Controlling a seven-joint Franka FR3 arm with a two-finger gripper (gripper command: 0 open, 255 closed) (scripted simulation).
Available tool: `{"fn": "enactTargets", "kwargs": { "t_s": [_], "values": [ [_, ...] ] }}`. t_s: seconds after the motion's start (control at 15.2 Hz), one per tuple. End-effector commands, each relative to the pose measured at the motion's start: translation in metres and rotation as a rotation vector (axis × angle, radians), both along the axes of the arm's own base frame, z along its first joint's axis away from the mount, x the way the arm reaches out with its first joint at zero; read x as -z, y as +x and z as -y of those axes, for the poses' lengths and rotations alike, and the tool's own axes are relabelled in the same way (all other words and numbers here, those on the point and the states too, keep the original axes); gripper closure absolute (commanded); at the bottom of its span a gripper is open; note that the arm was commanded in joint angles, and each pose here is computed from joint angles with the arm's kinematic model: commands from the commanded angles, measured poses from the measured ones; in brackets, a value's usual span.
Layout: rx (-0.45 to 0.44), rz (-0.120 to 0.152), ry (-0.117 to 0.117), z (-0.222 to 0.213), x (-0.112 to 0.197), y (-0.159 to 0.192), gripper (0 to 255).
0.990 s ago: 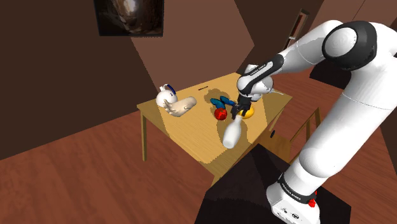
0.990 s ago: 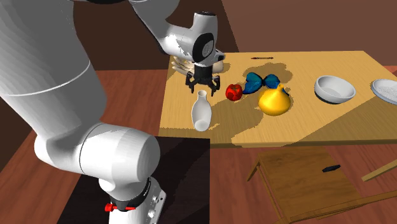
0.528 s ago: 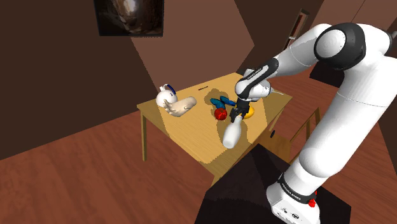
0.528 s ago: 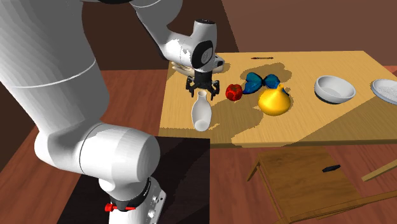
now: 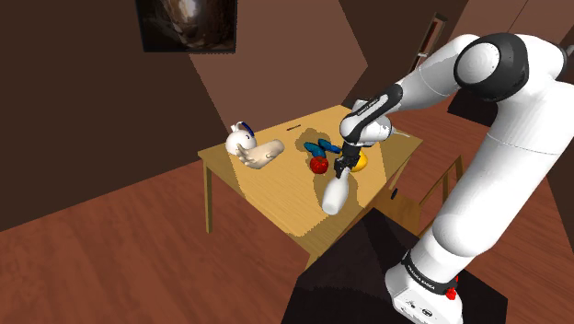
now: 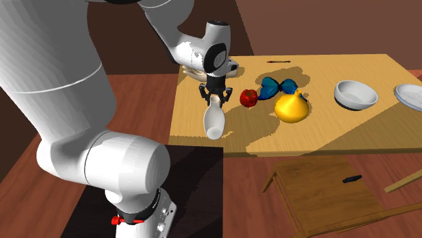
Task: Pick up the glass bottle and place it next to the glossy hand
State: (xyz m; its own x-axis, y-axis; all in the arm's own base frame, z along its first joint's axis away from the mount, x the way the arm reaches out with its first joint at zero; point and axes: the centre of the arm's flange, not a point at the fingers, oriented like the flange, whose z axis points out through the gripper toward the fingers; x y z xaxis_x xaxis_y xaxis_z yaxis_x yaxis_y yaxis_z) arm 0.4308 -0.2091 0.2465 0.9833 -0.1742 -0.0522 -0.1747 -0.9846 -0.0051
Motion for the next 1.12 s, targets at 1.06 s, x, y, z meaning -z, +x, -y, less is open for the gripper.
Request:
{"fn": "enactTargets", "kwargs": {
  "t_s": [1.06],
  "values": [
    [0.000,0.000,0.000,0.000,-0.058,0.000,255]
  ]
}}
